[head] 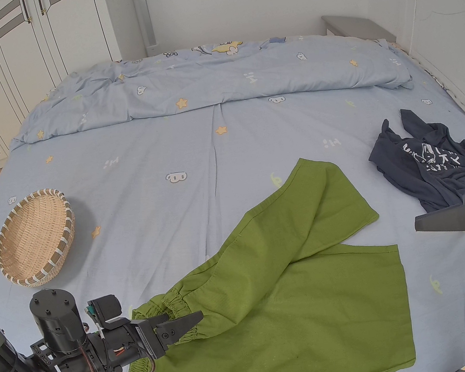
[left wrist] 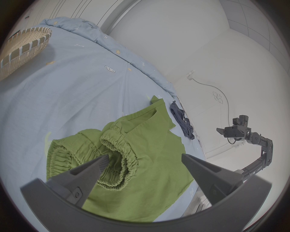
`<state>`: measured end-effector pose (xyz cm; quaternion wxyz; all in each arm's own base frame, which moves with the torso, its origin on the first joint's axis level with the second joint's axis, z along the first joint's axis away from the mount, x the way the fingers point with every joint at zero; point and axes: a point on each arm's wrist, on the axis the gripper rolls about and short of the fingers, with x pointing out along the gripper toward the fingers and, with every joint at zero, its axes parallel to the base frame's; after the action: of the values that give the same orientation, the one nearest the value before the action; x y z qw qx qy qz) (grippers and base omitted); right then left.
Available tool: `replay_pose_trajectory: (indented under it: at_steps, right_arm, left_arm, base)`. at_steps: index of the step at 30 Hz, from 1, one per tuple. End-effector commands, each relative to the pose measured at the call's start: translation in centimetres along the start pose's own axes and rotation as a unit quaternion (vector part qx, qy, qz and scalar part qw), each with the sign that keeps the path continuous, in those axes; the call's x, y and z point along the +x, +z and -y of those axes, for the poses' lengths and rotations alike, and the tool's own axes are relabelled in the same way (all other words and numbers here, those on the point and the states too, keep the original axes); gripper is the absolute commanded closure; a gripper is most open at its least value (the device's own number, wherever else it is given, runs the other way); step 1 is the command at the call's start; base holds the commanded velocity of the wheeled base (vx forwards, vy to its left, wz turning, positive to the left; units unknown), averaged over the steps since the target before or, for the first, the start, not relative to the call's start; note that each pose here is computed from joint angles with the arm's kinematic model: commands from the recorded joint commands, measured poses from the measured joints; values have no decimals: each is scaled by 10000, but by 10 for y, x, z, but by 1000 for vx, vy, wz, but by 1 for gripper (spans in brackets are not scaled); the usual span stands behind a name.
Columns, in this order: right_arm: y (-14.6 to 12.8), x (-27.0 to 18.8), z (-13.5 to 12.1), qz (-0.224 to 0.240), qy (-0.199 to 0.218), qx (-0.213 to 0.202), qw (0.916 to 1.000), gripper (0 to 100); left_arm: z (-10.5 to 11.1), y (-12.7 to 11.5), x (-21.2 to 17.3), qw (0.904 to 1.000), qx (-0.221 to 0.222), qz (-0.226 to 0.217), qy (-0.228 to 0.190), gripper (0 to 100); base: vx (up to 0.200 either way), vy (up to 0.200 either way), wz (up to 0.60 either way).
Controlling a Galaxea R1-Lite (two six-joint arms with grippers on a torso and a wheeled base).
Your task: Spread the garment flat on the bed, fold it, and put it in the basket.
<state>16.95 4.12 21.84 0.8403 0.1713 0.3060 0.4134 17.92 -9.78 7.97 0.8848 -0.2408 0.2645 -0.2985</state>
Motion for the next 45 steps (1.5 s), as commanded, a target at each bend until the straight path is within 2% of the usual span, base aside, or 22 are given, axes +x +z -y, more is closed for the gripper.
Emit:
replay_pose_trajectory:
  at_steps: [1, 34, 45]
  right_arm:
    - [0, 0, 0, -6, 10, 3, 10000, 0]
    - [-1, 1, 1, 30, 17, -36, 10000, 0]
    - [-2, 1, 2, 42, 11, -39, 10000, 0]
  left_arm:
    - [-5, -2, 5, 9999, -51, -91, 104, 0]
    - [-14, 16, 33, 9997, -69, 180, 157, 0]
    - [-15, 15, 35, 9997, -81, 134, 168, 0]
  base:
    - [0, 0, 0]
    - [0, 0, 0]
    - [0, 0, 0]
